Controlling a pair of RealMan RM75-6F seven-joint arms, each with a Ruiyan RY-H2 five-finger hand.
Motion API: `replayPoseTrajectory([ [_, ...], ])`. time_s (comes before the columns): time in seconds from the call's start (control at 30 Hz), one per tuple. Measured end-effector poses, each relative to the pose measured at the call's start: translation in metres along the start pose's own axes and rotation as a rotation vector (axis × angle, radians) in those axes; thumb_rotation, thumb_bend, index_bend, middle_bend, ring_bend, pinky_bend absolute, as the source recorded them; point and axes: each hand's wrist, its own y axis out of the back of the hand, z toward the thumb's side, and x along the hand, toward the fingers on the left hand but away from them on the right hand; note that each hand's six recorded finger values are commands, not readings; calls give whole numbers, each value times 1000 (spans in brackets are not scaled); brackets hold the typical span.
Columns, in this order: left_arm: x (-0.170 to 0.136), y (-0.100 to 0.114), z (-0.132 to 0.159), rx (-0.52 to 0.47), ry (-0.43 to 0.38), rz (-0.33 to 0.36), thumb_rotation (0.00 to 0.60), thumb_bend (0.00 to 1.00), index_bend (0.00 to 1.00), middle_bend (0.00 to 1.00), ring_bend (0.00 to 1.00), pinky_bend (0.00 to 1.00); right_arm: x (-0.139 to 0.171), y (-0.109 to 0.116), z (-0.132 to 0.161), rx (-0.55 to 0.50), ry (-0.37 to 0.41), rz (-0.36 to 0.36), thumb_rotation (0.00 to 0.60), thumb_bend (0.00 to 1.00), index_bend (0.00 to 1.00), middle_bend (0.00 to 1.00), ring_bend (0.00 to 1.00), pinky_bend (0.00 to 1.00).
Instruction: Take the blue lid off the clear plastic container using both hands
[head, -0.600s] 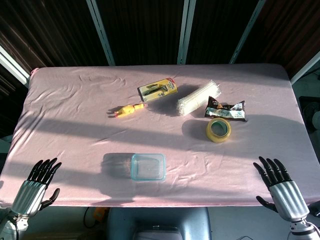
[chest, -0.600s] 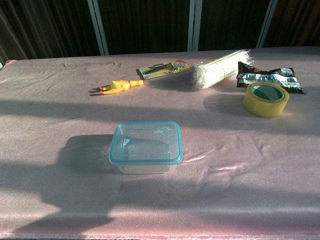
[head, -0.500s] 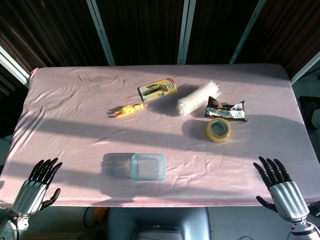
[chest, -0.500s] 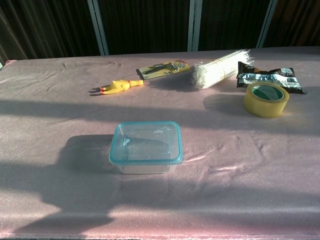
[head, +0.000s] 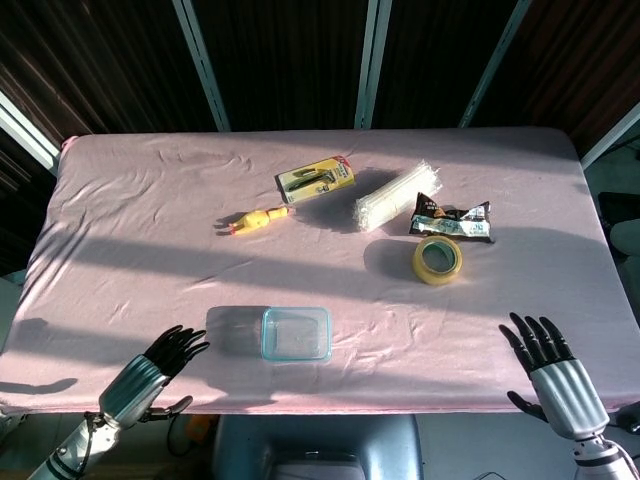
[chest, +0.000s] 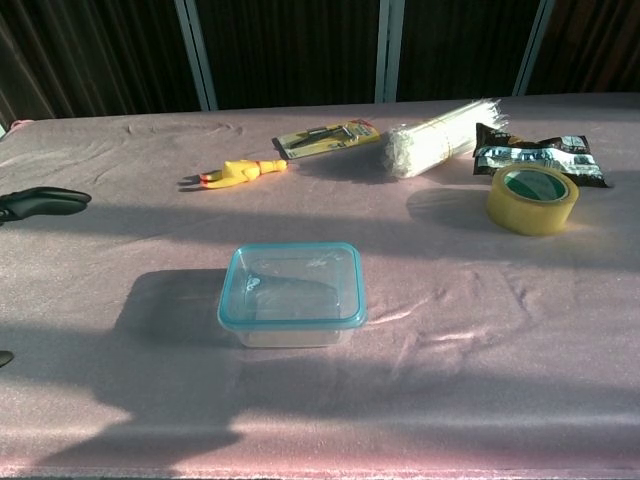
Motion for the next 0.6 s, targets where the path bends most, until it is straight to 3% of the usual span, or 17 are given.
replayPoseTrajectory([
  [0.17, 46, -14, 35, -65, -124, -75, 600, 249, 0, 0, 0, 0, -6, -3, 9, 2, 23, 12, 600, 115, 0, 0, 0, 0],
  [0.27, 73, -22, 51, -70, -164, -77, 600, 247, 0, 0, 0, 0, -8, -4, 14, -2, 37, 20, 600, 114, 0, 0, 0, 0],
  [0.43, 111, -38, 64, -56, -170, -75, 600, 248, 0, 0, 0, 0, -9, -4, 13, -4, 35, 26, 600, 114, 0, 0, 0, 0],
  [0.6, 138, -57, 59, 0, -134, -106, 600, 247, 0, 0, 0, 0, -8, -1, 9, -7, 18, 19, 600, 114, 0, 0, 0, 0],
])
